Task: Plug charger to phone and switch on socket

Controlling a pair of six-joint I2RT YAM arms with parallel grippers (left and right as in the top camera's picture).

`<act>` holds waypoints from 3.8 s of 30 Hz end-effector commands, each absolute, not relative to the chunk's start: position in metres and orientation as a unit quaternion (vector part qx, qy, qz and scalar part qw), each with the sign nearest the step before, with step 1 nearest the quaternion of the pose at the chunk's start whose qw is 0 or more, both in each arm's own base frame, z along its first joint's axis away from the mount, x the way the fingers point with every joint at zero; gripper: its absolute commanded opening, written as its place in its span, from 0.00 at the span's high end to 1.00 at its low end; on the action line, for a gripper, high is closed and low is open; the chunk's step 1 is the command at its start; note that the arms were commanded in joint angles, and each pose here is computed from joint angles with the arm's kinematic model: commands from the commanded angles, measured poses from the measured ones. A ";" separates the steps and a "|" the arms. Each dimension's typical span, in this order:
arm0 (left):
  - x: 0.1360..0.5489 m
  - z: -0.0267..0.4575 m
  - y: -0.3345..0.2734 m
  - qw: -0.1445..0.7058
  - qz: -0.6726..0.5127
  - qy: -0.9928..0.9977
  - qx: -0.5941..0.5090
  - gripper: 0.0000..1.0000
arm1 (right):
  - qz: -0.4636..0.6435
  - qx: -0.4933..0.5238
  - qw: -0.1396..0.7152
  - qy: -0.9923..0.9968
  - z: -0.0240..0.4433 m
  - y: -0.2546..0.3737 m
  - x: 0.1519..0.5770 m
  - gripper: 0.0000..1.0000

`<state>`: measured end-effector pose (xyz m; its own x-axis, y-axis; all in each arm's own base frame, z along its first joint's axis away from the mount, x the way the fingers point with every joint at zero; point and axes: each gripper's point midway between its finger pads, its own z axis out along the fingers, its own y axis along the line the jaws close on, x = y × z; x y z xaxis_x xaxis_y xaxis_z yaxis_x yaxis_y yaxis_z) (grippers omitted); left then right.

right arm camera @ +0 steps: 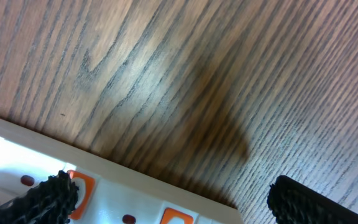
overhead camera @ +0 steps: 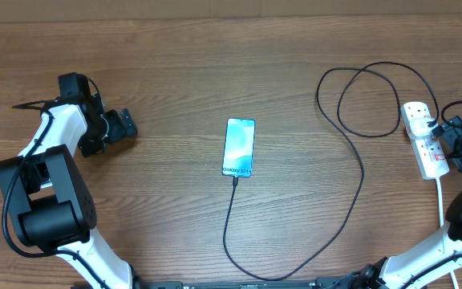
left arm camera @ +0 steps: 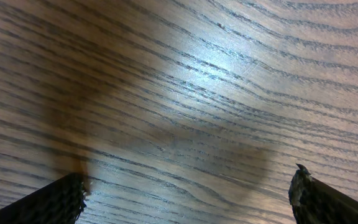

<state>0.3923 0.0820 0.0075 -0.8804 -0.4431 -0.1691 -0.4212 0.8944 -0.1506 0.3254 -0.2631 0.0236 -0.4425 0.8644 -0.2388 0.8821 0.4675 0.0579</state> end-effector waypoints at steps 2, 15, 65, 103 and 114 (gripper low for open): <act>0.379 -0.010 0.083 0.070 -0.048 0.970 -0.228 0.00 | -0.026 0.508 0.118 0.853 0.027 -0.257 0.324 0.00; 0.379 -0.010 0.083 0.070 -0.048 0.970 -0.228 0.00 | -0.012 0.508 0.098 0.856 0.025 -0.248 0.318 0.00; 0.379 -0.010 0.083 0.070 -0.048 0.970 -0.228 0.00 | -0.026 0.508 0.136 0.850 0.029 -0.262 0.331 0.00; 0.379 -0.010 0.083 0.070 -0.048 0.970 -0.228 0.00 | -0.012 0.495 0.056 0.867 0.002 -0.241 0.308 0.00; 0.379 -0.010 0.083 0.070 -0.048 0.970 -0.228 0.00 | -0.038 0.498 0.054 0.864 0.029 -0.250 0.305 0.09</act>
